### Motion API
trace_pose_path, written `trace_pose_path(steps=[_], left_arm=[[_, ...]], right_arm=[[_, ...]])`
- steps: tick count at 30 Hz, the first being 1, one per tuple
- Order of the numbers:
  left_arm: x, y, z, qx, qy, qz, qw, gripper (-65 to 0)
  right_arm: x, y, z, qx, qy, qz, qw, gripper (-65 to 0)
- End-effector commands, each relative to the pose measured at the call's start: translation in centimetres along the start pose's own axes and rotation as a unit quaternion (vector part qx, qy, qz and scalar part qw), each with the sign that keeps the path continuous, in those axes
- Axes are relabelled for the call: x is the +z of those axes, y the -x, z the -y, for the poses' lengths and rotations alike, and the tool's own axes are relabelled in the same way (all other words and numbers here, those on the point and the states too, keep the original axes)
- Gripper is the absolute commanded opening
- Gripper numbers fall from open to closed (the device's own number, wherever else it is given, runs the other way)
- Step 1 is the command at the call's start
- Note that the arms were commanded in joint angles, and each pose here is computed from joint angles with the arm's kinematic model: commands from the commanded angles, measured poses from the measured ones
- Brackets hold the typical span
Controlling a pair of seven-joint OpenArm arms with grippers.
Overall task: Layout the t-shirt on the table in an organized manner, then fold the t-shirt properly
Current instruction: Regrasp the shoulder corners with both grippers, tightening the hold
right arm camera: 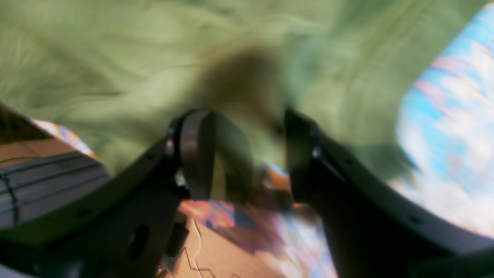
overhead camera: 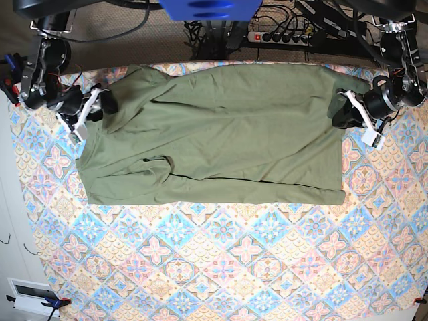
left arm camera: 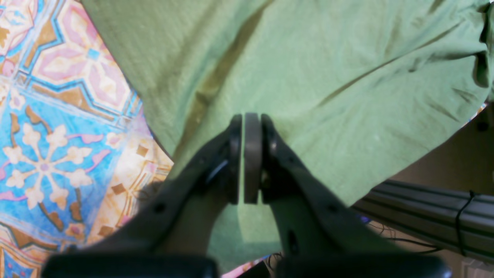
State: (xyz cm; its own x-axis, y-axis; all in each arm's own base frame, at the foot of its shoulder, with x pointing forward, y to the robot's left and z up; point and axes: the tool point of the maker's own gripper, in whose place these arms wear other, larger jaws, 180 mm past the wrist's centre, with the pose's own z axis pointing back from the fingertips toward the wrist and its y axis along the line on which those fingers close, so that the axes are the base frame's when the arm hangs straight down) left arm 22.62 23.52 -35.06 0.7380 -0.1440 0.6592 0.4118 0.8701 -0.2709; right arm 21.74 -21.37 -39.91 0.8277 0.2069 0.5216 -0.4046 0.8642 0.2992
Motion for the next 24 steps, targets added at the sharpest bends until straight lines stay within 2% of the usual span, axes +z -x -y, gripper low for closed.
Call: trace_pose_path(steps=[1,5,10,15,18,21,24], left_arm=[[0.5,-1.3,-0.1,-0.013,0.0,0.017,1.0,-65.0],[0.6,-1.3,-0.2,-0.013,0.0,0.017,1.0,-65.0],[0.6,-1.3,-0.2,-0.013,0.0,0.017,1.0,-65.0],[0.6,-1.3,-0.2,-0.014,-0.001,0.017,1.0,-65.0],[0.6,-1.8,-0.2,-0.015,0.0,0.024,1.0,-65.0],[0.7,-2.5,-0.4,-0.014,-0.003,0.038,0.999,-65.0],[1.7,-4.8,-0.6,0.014,0.001,0.1,0.995,-65.0]], right_arm=[[0.5,-1.6,0.0,0.011,-0.003,0.026,0.9996,-36.5],[-0.2,-2.0,-0.9,0.017,-0.017,0.036,0.9991,-38.9],[-0.2,-1.9,-1.1,0.017,-0.019,0.034,0.9991,-57.3],[0.0,-1.8,-1.3,0.016,-0.026,0.028,0.9992,-59.2],[0.9,-3.5,-1.9,-0.006,-0.054,0.075,0.9957,-59.2],[3.3,-5.7,-0.9,-0.035,-0.059,0.141,0.9876,-59.1],[6.4,-7.7,0.5,-0.042,-0.039,0.199,0.9784,-59.0]])
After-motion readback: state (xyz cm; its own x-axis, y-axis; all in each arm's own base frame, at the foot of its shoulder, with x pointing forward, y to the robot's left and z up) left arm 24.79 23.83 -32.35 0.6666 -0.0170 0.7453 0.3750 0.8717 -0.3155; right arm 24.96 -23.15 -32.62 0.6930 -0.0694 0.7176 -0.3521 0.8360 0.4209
